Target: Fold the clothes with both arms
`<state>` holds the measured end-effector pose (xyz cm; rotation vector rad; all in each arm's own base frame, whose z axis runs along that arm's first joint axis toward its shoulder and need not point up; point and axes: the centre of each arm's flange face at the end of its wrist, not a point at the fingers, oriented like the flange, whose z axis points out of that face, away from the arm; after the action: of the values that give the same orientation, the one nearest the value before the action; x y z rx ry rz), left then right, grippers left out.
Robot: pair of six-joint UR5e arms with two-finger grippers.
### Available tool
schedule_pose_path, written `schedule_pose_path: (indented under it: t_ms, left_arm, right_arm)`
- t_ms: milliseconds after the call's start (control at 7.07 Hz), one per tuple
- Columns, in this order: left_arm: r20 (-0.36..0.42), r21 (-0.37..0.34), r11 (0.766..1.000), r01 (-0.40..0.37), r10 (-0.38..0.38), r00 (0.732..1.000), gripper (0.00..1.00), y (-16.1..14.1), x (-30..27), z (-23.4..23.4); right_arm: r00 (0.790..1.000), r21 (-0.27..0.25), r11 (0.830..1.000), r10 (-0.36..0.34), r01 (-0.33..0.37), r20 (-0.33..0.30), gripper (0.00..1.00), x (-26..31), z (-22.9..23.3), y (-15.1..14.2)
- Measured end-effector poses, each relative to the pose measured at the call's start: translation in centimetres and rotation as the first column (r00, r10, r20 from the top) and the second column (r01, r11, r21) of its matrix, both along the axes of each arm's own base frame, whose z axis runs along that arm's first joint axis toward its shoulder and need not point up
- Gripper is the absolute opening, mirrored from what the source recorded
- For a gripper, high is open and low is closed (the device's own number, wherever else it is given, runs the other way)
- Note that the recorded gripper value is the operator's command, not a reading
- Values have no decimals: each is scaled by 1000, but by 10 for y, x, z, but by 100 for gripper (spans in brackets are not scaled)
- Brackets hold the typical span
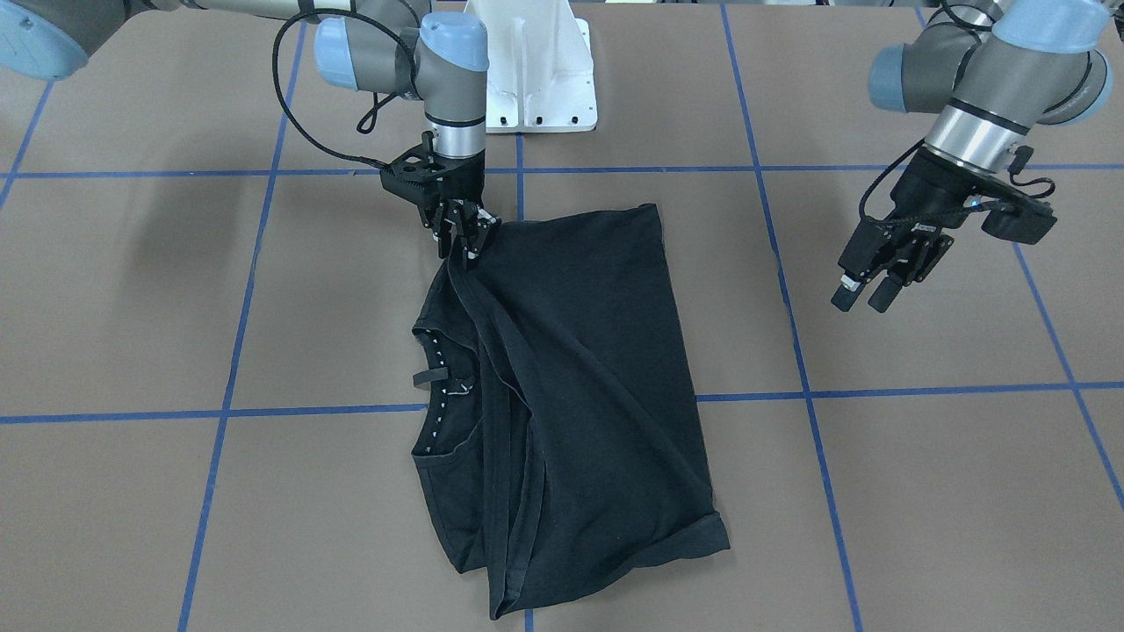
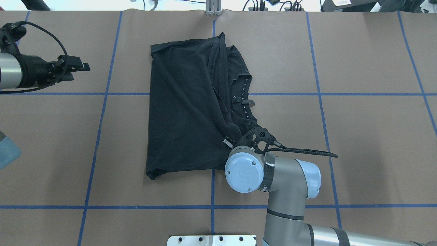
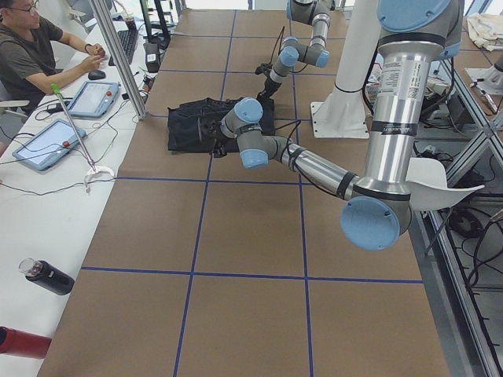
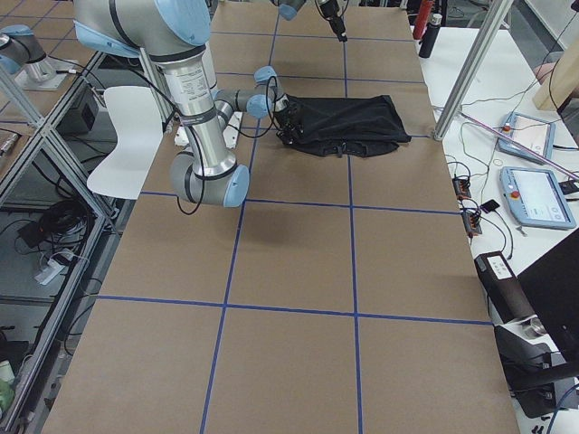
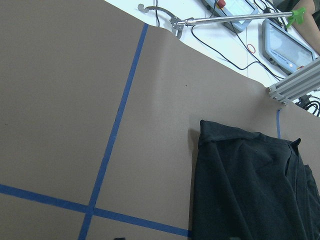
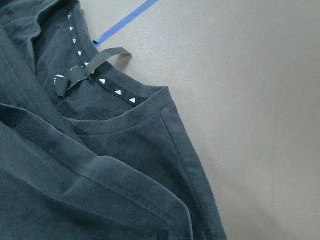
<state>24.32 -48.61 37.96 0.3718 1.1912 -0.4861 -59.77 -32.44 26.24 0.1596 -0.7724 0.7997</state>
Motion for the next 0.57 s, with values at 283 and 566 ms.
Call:
schedule_pose_path:
  t_ms: [283, 566]
  left_arm:
    - [-4, -6, 1000, 3, -3, 1000, 75, 0, 0, 0]
    - [-5, -7, 1000, 4, -4, 1000, 75, 0, 0, 0]
  right_arm:
    - [1000, -1, 1000, -2, 2, -7, 58, -2, 3, -1]
    - [1000, -3, 1000, -2, 2, -15, 51, -4, 6, -2]
